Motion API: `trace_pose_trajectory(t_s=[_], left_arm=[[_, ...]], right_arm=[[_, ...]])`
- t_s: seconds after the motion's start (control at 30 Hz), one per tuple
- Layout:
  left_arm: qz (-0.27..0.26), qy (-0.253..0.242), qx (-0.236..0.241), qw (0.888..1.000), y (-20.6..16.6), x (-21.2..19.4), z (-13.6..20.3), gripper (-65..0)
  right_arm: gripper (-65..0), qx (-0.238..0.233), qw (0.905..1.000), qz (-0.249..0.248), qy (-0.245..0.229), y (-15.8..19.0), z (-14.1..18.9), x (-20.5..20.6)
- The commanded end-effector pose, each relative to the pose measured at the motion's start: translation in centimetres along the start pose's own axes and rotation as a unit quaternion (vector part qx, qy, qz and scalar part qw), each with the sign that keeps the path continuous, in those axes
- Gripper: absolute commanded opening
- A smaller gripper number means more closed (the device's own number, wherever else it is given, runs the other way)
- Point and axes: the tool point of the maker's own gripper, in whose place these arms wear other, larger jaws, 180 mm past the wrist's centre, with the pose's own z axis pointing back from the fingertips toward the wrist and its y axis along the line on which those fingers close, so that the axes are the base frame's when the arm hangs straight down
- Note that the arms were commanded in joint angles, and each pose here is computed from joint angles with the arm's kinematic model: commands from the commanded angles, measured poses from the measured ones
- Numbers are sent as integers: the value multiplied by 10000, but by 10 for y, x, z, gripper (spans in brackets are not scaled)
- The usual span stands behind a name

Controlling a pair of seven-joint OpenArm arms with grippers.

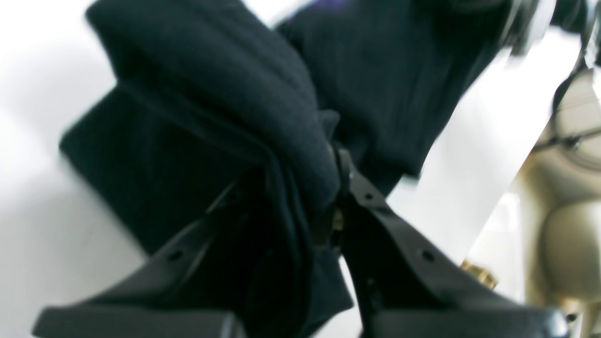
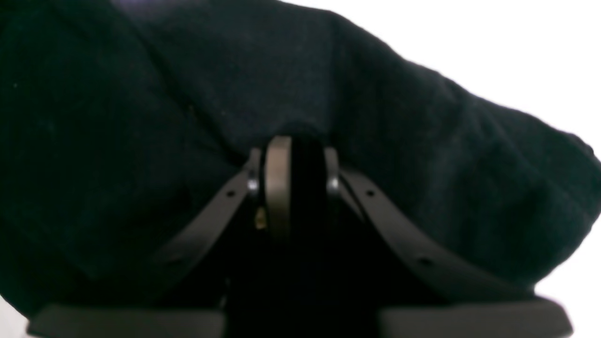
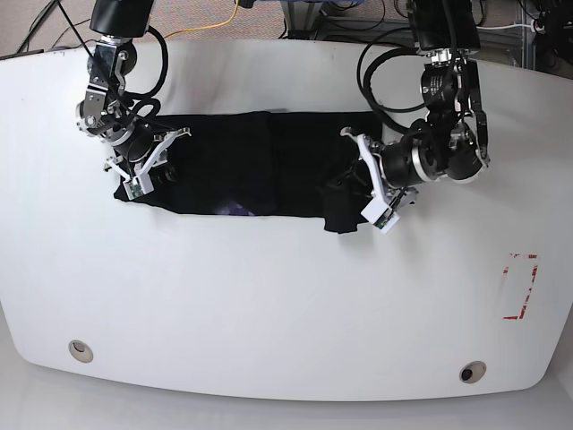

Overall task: Layout the t-shirt on the table in an organized manner, then fold the t-shirt properly
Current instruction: 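Grasp the strip end with the left gripper and fold it toward the right gripper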

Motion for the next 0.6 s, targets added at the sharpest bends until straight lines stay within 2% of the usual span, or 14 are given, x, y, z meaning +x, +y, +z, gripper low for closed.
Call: trace_pose_trajectory(t_s=[0.0,0.33,0.47,0.57], left_arm=[[229,-191,-231,9993,-7,6,-10,-614],[441,-194,-261,9985,-1,12,-18,-603],[441,-194,-261,9985,-1,12,-18,-531],[402,-248,-266,9985,-1,18,-18,-442]], right_arm=[[-569,-50,9993,98,365,-2,2,-15],[-569,-49,9992,95,373,-2,2,-15],[-569,-42,9991,86,410,-1,3,-19],[-569,-34,9991,88,419,-1,3,-20]])
